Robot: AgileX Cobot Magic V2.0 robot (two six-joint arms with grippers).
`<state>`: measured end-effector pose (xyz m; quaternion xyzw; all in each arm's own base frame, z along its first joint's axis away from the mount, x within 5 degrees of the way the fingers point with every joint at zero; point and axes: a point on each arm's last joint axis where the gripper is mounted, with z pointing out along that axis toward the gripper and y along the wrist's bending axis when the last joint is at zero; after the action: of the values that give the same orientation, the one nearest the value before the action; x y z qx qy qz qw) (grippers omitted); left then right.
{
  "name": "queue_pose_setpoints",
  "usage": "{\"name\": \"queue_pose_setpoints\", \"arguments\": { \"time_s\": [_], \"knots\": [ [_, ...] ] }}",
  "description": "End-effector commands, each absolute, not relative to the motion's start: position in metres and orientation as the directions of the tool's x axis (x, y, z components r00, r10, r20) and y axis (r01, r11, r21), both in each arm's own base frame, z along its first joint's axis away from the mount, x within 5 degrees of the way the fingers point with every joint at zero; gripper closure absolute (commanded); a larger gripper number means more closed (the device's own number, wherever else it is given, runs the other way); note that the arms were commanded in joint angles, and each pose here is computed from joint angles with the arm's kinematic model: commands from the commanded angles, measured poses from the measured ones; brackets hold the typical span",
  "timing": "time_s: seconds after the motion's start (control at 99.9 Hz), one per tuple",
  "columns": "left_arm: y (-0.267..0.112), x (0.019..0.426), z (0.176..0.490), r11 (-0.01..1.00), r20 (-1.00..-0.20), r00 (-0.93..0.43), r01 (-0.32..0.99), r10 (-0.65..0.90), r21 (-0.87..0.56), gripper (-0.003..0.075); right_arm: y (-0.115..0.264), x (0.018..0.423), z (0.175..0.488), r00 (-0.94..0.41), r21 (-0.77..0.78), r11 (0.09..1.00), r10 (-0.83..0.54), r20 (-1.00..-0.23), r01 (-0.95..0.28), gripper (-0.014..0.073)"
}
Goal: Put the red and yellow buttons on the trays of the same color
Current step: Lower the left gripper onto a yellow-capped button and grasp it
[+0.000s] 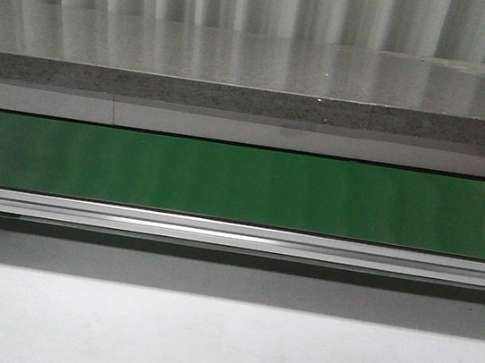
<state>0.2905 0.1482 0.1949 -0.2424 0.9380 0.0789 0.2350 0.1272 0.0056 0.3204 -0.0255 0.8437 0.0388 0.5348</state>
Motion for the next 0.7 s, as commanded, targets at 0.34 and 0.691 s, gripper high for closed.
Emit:
{"name": "queue_pose_setpoints", "arguments": {
  "time_s": [0.34,0.691],
  "knots": [
    [0.165,0.303,0.197,0.844,-0.54,-0.711,-0.536,-0.451,0.0,0.0404,0.005,0.129,0.334,-0.347,0.036,0.997,0.008,-0.938,-0.073,0.0663],
    [0.149,0.285,0.26,0.842,-0.662,-0.616,-0.538,-0.427,-0.043,0.0741,0.005,0.129,0.334,-0.347,0.036,0.997,0.008,-0.938,-0.073,0.0663]
  ]
}}
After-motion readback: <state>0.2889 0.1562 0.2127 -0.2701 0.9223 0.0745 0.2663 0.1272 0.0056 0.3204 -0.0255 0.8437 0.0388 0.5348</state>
